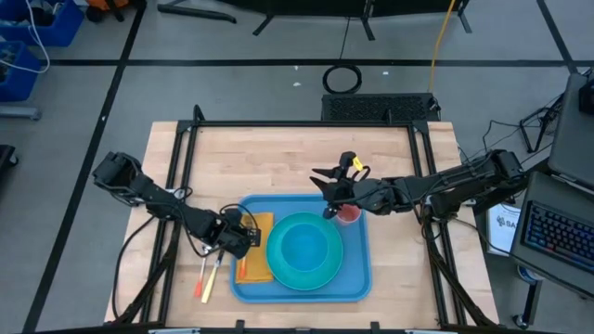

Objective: Set up tray
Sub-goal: Put the orange fork on top of the yellow napkin in the blue serving tray, then put the orange spoon on top of the yellow napkin in the blue serving tray

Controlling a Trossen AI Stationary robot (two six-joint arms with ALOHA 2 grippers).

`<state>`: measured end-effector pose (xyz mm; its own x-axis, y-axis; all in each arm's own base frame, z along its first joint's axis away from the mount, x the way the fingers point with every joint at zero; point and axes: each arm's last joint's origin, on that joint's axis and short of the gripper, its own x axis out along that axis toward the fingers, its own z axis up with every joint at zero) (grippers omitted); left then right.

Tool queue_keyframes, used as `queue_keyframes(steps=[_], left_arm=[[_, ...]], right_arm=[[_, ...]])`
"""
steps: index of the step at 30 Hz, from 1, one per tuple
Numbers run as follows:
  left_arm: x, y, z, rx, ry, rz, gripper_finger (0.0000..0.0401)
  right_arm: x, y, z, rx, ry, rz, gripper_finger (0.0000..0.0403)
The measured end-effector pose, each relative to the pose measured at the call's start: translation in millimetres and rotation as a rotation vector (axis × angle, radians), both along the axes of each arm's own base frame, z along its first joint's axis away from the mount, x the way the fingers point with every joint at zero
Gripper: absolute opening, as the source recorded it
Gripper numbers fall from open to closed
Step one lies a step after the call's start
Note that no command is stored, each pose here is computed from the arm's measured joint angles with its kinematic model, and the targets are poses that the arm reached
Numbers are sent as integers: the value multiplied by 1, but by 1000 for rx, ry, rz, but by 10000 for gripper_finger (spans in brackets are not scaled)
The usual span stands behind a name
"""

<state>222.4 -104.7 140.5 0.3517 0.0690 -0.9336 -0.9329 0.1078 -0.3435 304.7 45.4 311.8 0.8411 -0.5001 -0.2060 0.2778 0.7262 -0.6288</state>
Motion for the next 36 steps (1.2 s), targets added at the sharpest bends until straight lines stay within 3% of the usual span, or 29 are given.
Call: queue_keyframes(steps=[8, 19, 36], left_arm=[[-3, -1, 0, 45, -4, 51, 18], [-4, -3, 0, 54, -20, 55, 83], [-10, -16, 5, 112, -88, -17, 88]], right_arm=[[0, 0, -1, 5, 10, 1, 91], [0, 0, -1, 10, 8, 0, 91], [0, 0, -1, 10, 8, 0, 91]])
